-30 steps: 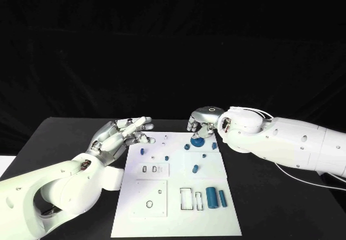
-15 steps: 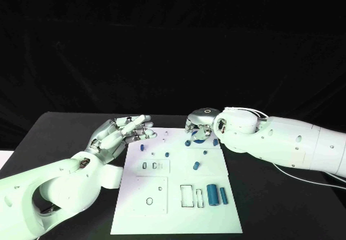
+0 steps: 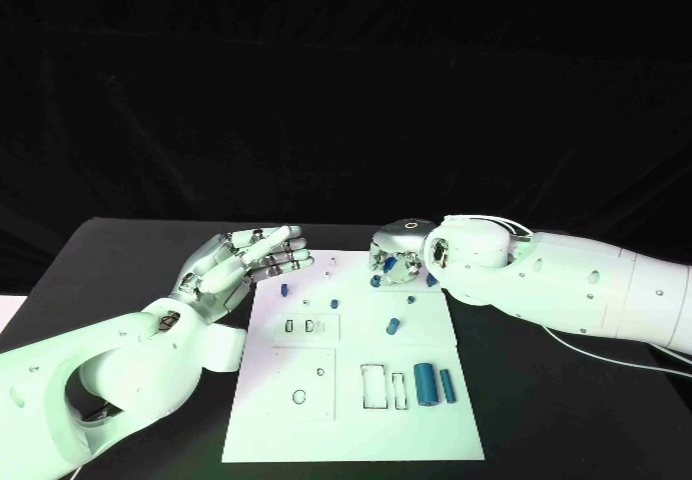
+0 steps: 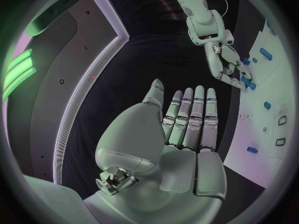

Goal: Assemble the parts on the task board

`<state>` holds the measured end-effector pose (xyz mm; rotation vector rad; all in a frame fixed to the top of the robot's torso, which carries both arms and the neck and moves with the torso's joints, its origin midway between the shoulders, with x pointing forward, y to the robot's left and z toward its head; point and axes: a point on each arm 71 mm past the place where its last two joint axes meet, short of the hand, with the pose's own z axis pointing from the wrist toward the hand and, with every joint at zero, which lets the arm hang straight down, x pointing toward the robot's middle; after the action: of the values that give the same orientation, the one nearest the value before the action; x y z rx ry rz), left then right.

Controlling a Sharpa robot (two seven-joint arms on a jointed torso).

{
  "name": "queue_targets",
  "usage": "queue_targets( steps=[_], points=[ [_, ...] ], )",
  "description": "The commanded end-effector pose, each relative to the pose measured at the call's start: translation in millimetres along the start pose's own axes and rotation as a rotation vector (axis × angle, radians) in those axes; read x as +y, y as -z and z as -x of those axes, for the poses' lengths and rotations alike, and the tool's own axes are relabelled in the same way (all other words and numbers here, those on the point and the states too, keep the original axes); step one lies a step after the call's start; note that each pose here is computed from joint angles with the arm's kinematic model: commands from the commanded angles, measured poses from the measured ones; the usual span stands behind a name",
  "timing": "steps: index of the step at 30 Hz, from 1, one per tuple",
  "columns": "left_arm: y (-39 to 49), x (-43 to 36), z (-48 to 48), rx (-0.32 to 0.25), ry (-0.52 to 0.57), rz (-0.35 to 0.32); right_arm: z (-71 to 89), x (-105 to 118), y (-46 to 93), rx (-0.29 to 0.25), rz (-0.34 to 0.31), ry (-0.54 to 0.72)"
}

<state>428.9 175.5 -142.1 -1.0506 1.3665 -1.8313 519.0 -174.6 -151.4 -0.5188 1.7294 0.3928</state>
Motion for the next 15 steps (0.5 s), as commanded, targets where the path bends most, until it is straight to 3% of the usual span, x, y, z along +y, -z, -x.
queue_targets(
  steps=[1,15],
  points=[
    [-0.9,-1.1,-3.4,0.023,0.015,-0.009,-2.8,1.9,-1.0,0.028,0.002,0.018],
    [-1.0,-0.4,-4.7,0.033,0.019,0.0,-4.9,2.4,-5.2,0.026,-0.003,0.018]
  ],
)
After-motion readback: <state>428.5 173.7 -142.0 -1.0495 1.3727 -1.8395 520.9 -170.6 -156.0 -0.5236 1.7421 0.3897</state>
